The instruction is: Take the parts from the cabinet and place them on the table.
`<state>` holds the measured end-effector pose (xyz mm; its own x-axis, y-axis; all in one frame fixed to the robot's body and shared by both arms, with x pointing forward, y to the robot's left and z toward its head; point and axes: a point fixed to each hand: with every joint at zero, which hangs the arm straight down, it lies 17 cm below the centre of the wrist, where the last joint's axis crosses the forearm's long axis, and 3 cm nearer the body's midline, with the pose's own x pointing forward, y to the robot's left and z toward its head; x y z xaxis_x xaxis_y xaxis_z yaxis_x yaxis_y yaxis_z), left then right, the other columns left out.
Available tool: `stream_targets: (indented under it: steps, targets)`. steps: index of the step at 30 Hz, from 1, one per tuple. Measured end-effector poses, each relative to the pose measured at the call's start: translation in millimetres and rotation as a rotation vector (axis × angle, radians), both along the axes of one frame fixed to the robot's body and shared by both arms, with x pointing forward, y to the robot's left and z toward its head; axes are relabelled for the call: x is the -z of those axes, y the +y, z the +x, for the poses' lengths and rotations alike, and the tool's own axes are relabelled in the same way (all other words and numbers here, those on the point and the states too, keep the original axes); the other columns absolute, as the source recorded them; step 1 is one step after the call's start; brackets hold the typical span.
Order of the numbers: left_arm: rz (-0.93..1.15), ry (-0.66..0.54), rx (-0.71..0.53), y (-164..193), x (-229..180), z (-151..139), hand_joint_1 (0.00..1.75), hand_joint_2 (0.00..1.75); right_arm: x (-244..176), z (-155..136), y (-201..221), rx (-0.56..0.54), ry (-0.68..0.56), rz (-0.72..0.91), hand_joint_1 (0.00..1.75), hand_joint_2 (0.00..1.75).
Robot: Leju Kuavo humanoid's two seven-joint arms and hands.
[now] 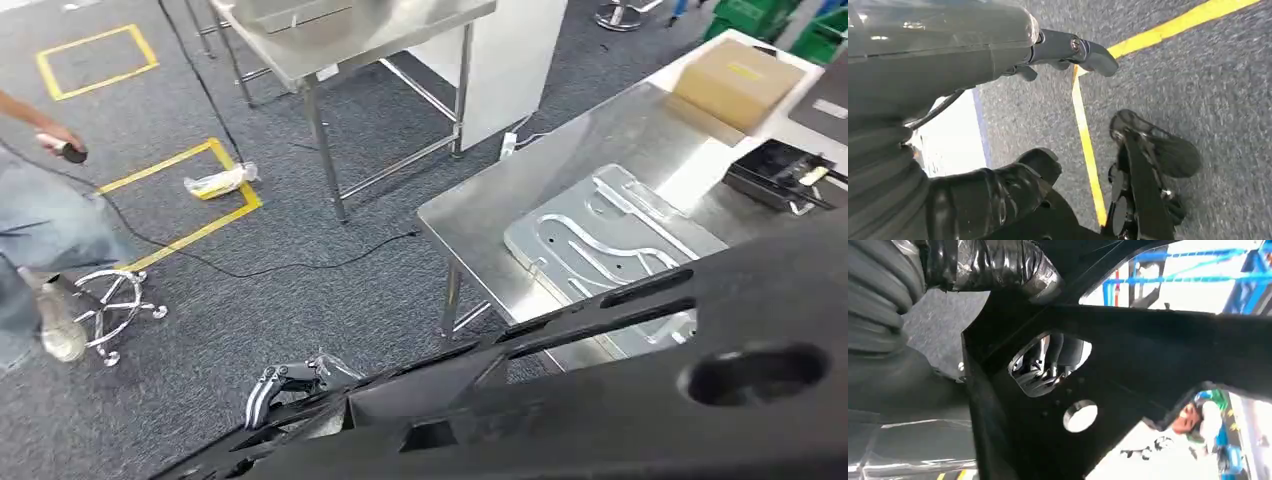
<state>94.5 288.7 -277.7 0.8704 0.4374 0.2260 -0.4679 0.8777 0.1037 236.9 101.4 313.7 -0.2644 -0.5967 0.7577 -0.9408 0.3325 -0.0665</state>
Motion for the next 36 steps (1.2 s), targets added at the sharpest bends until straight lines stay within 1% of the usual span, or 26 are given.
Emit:
stream_targets:
  steps: [3,7,13,23,33,36]
  targets:
    - [0.001,0.001,0.003,1,0,-1,0.00,1.75,0,2,0,0.009,0.001,-0.002,1.75,1.75]
    - [-0.003,-0.011,0.010,-3,-1,7,0.00,1.75,1,7,0,0.031,0.007,-0.009,1.75,1.75]
    - [-0.001,-0.005,0.023,-3,0,2,0.00,1.75,2,14,-3,0.049,0.014,-0.011,1.75,1.75]
    - [-0.007,-0.018,0.031,-8,-2,10,0.00,1.75,1,20,-6,0.064,0.019,-0.008,1.75,1.75]
    - [-0.005,-0.010,0.038,-8,-1,3,0.00,1.75,-1,34,-12,0.104,0.026,-0.005,1.75,1.75]
    - [-0.005,-0.018,0.041,-8,-2,8,0.00,1.75,-1,36,-13,0.108,0.027,-0.005,1.75,1.75]
